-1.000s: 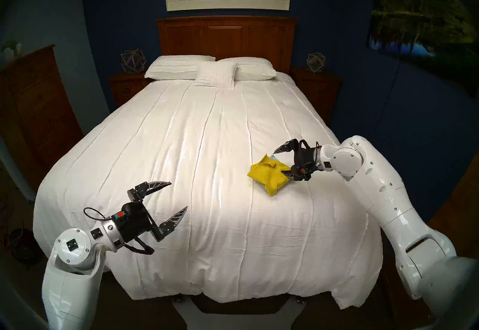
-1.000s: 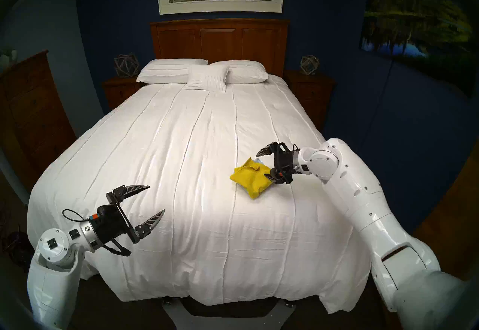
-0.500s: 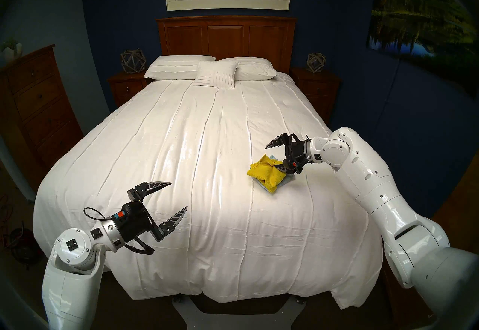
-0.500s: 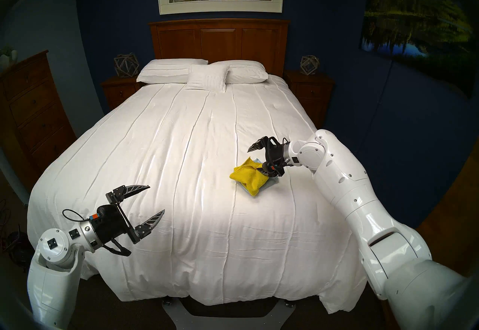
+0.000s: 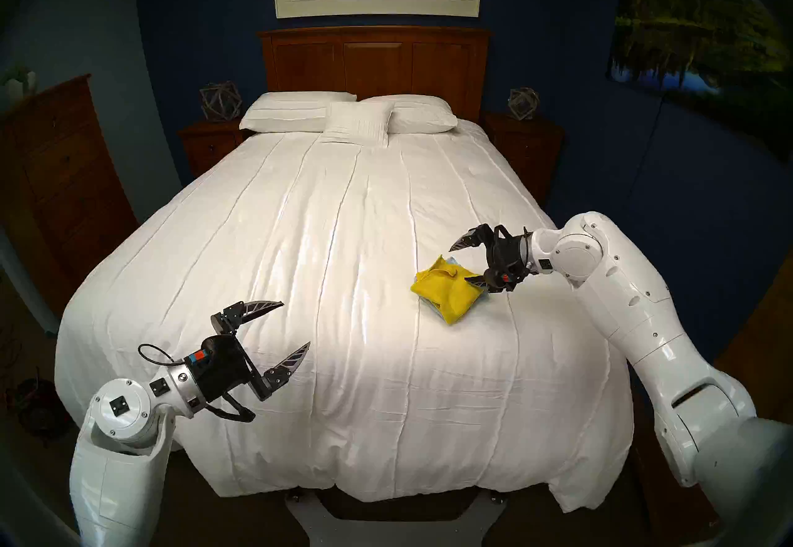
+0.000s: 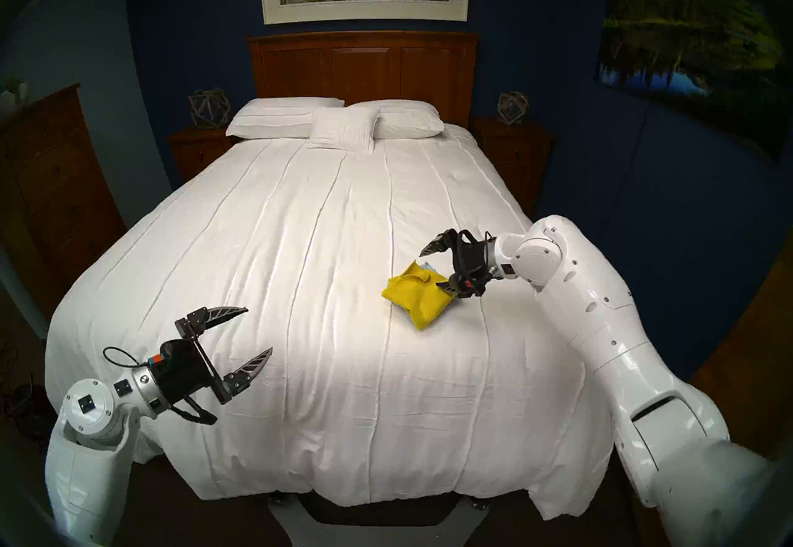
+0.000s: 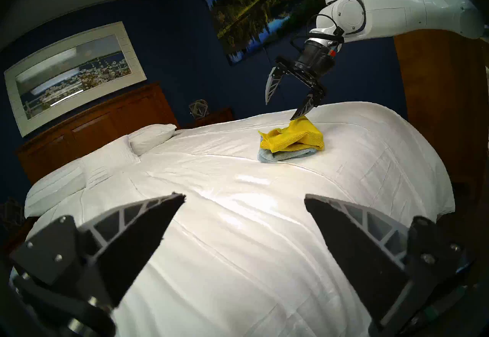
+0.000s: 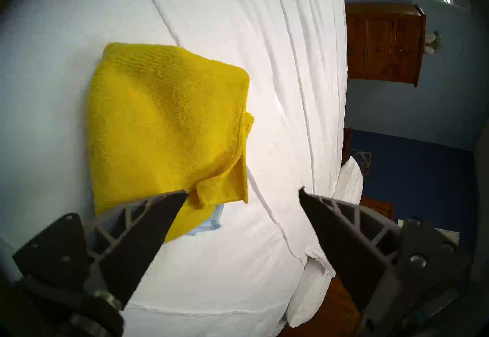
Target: Fold the hand towels twice and stack them up
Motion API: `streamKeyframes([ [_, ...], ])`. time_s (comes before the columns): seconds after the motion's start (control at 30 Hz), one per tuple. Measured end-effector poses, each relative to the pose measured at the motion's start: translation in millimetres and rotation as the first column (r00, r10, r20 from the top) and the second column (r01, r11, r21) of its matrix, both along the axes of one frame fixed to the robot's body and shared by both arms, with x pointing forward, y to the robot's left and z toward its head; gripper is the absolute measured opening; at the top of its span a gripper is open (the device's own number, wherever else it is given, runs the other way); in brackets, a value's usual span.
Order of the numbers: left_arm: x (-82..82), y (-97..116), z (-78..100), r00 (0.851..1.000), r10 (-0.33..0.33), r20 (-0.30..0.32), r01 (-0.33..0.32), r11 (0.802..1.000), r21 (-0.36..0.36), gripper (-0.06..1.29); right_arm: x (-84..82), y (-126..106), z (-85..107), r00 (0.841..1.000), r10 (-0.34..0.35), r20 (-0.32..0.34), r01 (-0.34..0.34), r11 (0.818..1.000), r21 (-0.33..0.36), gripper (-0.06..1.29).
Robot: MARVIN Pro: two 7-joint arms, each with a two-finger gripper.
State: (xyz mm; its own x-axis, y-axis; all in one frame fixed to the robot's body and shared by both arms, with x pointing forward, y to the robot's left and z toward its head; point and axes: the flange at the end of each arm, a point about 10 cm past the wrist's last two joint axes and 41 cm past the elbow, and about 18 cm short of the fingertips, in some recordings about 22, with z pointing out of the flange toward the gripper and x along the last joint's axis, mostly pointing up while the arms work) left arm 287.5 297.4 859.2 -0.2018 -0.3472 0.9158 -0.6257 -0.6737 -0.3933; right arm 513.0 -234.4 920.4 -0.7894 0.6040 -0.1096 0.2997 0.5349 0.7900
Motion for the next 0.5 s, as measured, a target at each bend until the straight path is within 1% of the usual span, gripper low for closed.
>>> streamKeyframes([
  [0.17, -0.1, 0, 0.0, 1.0, 0.0, 0.0, 0.0, 1.0, 0.0, 1.27, -8.5, -12, -9.2, 0.999, -0.028, -0.02, 0.027, 1.0, -0.009, 1.17],
  [0.27, -0.1, 0, 0.0, 1.0, 0.0, 0.0, 0.0, 1.0, 0.0, 1.27, -10.8, -16, -9.1, 0.999, -0.035, -0.018, 0.035, 0.999, -0.007, 1.17],
  [0.4, -0.1, 0, 0.0, 1.0, 0.0, 0.0, 0.0, 1.0, 0.0, 1.27, -13.7, -20, -2.5, 0.999, -0.041, -0.002, 0.041, 0.999, 0.008, 1.17],
  [0.5, -0.1, 0, 0.0, 1.0, 0.0, 0.0, 0.0, 1.0, 0.0, 1.27, -14.5, -20, 6.3, 0.999, -0.037, 0.016, 0.037, 0.999, 0.025, 1.17],
])
